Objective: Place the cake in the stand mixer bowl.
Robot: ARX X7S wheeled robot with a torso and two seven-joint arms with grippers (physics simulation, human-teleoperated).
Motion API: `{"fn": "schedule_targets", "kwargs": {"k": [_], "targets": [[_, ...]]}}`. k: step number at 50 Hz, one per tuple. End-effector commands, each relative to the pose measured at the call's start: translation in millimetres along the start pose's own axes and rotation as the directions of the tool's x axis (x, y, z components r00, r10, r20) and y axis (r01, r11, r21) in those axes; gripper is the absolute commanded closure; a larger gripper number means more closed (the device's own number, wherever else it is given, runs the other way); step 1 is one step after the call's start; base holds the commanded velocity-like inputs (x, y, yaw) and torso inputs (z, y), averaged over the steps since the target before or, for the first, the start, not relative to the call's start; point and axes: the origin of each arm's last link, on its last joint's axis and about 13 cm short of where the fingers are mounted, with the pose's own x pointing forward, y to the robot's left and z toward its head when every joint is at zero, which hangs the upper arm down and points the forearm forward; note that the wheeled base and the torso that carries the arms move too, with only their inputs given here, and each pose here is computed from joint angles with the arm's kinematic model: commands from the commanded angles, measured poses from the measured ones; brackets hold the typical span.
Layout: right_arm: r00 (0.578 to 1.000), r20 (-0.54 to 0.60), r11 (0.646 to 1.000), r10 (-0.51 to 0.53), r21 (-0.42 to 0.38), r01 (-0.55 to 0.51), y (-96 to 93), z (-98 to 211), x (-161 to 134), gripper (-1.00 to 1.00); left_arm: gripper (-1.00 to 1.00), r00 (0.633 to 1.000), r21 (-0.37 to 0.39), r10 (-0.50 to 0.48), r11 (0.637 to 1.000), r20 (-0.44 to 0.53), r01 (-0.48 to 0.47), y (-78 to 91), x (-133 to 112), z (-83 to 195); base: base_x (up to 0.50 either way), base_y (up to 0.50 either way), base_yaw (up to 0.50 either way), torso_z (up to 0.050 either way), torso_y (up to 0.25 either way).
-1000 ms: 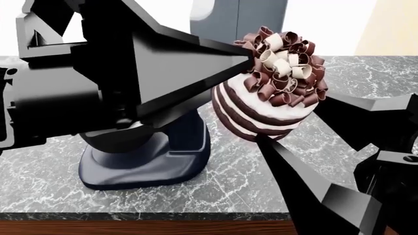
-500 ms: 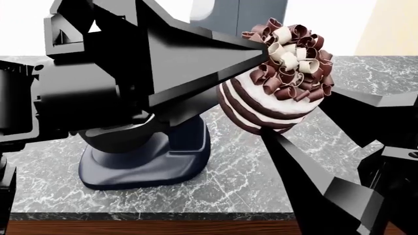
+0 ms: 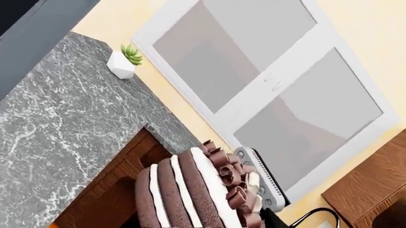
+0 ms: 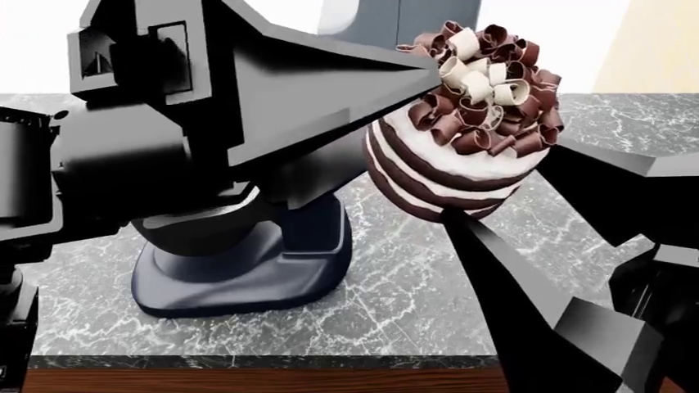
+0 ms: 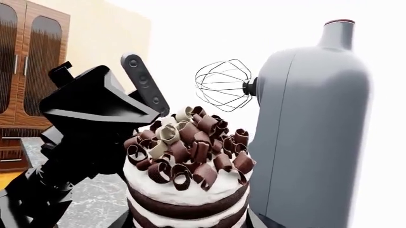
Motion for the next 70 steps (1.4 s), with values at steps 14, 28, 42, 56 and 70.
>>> {"fn": "schedule_targets", "kwargs": {"k": [14,28,42,56,70], "targets": [[0.995,0.057,0.996,0.078,0.03,-0.08,1.7,7.3,1.4,1.0,1.0,0.981,0.052,0.153,0.986,0.117,-0.16,13.5,-2.9,11.7,0.0,0.0,0.0,0.001,0.001],[0.999,0.037,0.999,0.015,0.036,-0.016,-7.3,4.3,0.7,-1.0,1.0,0.969,0.09,0.18,0.976,0.169,-0.197,1.0,-10.3,10.4,0.0,0.0,0.0,0.0,0.001],[0.996,0.026,0.995,-0.082,0.055,0.081,-22.4,-2.3,-3.8,-1.0,1.0,0.959,0.127,0.2,0.965,0.2,-0.227,-23.3,-23.6,0.0,0.0,0.0,0.0,0.001,0.001],[0.981,0.025,0.979,-0.193,0.077,0.191,-37.3,-3.5,2.5,-1.0,1.0,0.933,0.176,0.268,0.933,0.24,-0.313,-48.3,-53.1,-13.6,0.0,0.0,0.0,0.0,0.001],[0.98,0.023,0.977,-0.199,0.081,0.197,-36.5,-5.4,4.9,-1.0,1.0,0.875,0.196,0.323,0.891,0.361,-0.409,-82.3,-78.3,-28.4,0.0,0.0,0.0,0.001,0.001]]}}
